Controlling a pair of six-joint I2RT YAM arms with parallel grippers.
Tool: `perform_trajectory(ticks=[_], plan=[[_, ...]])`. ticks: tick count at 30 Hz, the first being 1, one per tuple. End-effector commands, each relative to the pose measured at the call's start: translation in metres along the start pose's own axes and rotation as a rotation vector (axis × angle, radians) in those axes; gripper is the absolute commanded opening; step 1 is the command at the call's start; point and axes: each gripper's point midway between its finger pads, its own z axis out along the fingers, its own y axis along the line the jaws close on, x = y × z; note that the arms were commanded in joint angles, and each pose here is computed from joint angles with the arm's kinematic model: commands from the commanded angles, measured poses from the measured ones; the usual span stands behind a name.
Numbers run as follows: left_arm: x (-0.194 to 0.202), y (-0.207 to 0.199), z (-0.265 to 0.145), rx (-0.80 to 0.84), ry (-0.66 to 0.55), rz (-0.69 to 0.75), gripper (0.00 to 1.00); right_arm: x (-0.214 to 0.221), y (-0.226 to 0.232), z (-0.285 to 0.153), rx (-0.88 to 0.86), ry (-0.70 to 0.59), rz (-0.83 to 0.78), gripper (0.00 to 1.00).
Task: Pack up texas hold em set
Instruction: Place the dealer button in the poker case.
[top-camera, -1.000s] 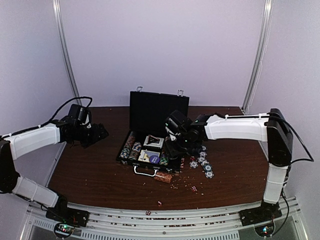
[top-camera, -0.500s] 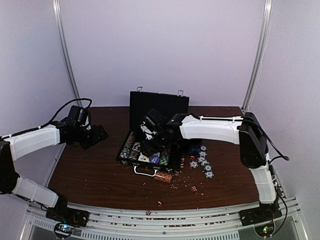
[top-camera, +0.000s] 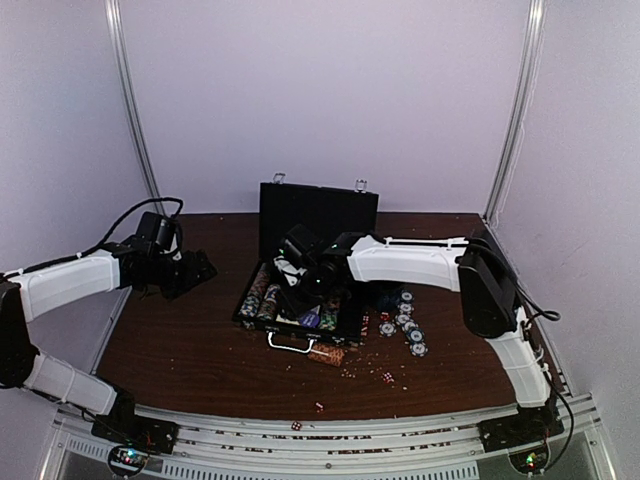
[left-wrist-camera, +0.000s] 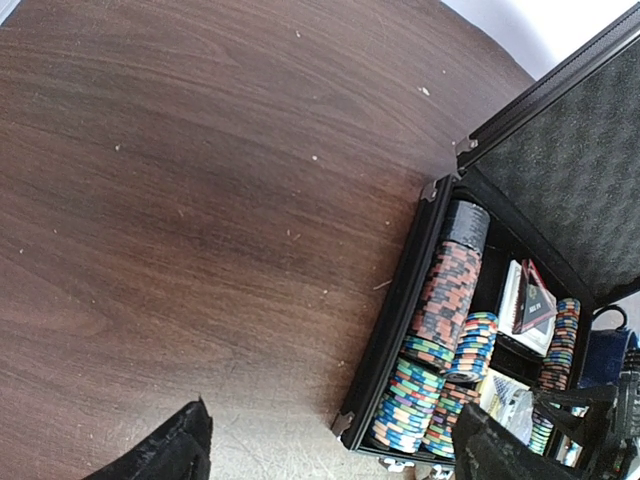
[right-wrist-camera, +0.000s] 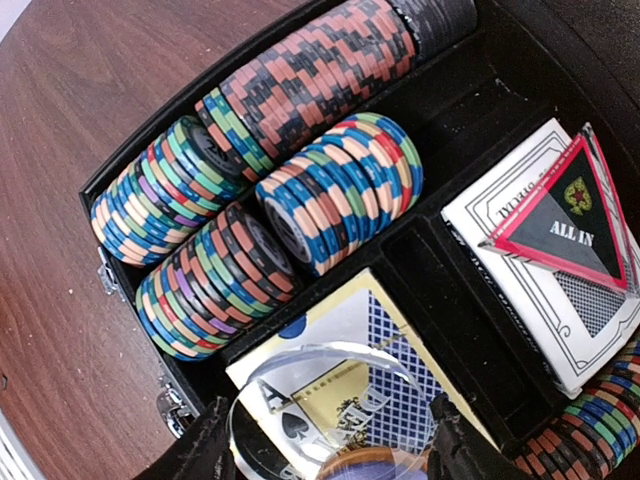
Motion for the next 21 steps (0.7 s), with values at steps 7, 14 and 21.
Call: perform_trajectory(ticks=[7,14,21], plan=[[-0.005,-0.004,0.003,0.015,-0.013,-0.025,0.86,-0.013,0.015,0.011,-0.046,-0.010,-0.063,0.49],[-0.007,-0.005,0.004,0.015,-0.016,-0.023,0.86,-0.006,0.011,0.020,-0.039,0.018,-0.073,0.49],[-0.004,-0.003,0.006,0.010,-0.004,-0.020,0.86,-0.009,0.012,0.017,-0.037,0.007,-0.068,0.49]])
